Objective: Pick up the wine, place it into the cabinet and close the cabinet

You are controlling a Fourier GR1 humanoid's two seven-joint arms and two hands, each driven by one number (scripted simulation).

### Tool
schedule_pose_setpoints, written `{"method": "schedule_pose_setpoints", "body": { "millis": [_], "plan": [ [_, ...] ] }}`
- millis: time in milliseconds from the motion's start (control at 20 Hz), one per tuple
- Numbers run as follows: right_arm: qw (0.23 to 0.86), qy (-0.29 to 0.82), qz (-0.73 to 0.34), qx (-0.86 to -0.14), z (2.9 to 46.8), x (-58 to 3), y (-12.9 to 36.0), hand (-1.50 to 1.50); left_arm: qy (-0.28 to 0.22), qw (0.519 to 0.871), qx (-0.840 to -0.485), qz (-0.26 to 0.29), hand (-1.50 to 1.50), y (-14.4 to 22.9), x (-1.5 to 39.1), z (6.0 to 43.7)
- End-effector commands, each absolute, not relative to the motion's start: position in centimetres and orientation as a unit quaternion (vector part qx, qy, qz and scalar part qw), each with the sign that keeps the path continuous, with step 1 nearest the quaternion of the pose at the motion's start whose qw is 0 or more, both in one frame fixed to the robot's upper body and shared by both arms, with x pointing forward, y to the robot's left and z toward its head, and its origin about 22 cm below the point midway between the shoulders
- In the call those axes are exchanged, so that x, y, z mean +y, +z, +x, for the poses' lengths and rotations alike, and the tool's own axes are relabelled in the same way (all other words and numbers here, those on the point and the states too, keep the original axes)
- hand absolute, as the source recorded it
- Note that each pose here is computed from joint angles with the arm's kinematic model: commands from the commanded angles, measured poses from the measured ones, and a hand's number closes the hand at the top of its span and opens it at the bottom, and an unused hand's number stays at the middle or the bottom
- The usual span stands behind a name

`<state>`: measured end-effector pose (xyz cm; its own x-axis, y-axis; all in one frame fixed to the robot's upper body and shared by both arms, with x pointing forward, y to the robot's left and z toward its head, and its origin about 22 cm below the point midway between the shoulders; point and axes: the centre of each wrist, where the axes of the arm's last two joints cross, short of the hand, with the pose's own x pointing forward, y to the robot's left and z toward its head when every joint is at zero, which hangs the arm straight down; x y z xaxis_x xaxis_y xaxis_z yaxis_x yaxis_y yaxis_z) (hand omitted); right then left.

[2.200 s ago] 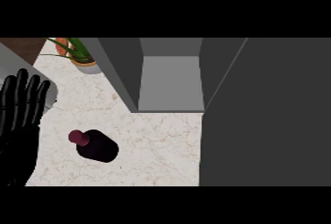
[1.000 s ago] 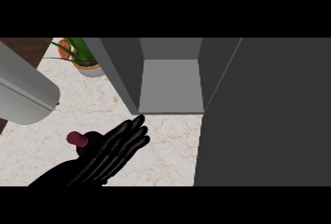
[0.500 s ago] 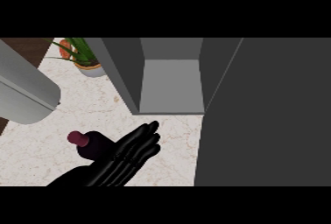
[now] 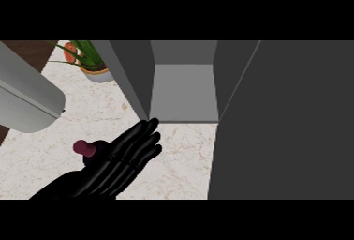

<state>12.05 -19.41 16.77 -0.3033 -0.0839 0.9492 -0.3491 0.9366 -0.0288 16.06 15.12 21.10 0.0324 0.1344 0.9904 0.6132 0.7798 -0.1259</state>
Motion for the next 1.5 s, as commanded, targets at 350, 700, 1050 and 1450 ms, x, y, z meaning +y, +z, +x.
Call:
{"method": "schedule_pose_setpoints", "body": {
  "millis": [350, 700, 1050, 1450],
  "plan": [
    [0.548, 0.105, 0.138, -0.818, 7.6, -20.4, 20.4, -1.5, -0.16, 0.63, -0.722, -0.238, -1.5, 23.7, 18.6, 13.4],
    [0.549, 0.106, 0.147, -0.816, 7.9, -19.8, 20.4, -1.5, -0.161, 0.624, -0.741, -0.189, -1.5, 23.3, 20.6, 15.4],
    [0.547, 0.114, 0.144, -0.817, 8.0, -20.1, 21.1, -1.5, -0.15, 0.627, -0.749, -0.152, -1.5, 24.3, 22.8, 18.2],
    [0.54, 0.115, 0.144, -0.821, 7.9, -20.2, 20.8, -1.5, -0.143, 0.65, -0.732, -0.146, -1.5, 21.3, 26.8, 19.8]
  ]
}}
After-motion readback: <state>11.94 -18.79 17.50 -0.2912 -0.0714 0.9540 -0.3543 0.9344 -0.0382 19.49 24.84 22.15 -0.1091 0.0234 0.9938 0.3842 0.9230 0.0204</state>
